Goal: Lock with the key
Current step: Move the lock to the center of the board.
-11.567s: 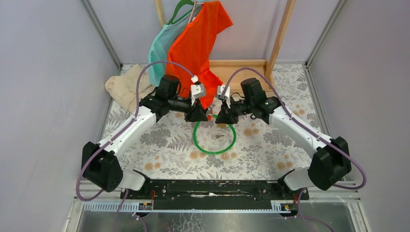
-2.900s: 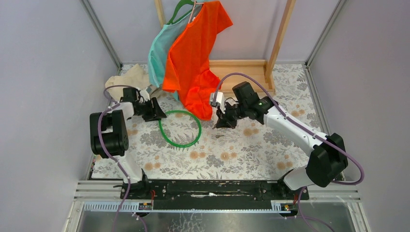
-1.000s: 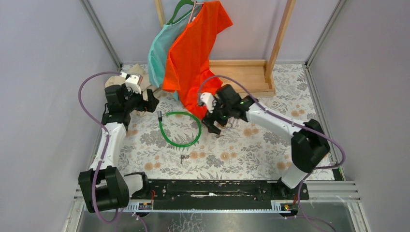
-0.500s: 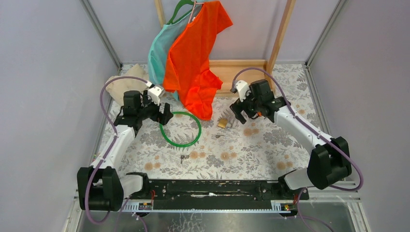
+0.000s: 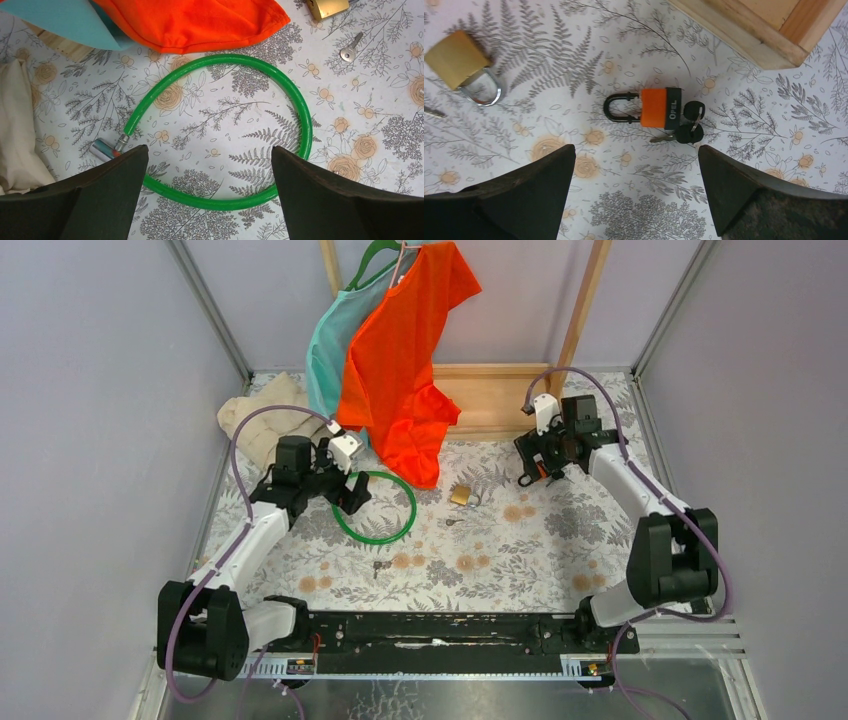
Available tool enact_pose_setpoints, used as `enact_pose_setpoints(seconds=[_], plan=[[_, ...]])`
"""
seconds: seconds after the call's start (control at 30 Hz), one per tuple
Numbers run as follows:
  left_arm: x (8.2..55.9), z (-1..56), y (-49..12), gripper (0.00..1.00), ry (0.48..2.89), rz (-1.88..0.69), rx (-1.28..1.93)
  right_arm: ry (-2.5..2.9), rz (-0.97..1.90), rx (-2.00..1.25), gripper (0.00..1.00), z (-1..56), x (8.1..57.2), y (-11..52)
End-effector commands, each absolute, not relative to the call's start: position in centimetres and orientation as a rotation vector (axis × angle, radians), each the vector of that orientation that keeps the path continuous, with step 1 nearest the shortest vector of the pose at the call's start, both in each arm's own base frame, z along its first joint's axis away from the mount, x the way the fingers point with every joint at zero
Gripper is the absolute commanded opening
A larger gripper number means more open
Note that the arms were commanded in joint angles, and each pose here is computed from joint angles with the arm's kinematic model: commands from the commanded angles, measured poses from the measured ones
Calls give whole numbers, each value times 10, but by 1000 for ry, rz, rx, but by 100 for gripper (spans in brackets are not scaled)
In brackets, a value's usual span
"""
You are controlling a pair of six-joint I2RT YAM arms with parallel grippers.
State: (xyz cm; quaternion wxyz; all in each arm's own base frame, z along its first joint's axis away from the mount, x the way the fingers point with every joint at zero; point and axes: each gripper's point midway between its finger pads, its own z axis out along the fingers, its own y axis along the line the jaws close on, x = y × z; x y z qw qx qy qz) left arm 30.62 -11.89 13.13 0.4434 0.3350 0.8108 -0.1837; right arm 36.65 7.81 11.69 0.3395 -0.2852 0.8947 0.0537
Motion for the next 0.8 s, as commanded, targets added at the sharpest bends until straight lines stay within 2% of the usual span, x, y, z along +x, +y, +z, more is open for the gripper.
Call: enact_pose_setpoints(seconds=[0.0,0.13,0.27,0.77], plan=[[302,128,-121,100,1993,-435,876,2332,124,-720,99,124,391,66],[301,129,-124,100,1989,-439,887,2397,114,-714,100,111,401,55],[301,129,-127,100,1985,-442,894,2460,126,-738,96,88,407,53],[298,125,-129,100,1991,-443,908,2580,215,-784,74,47,414,59]])
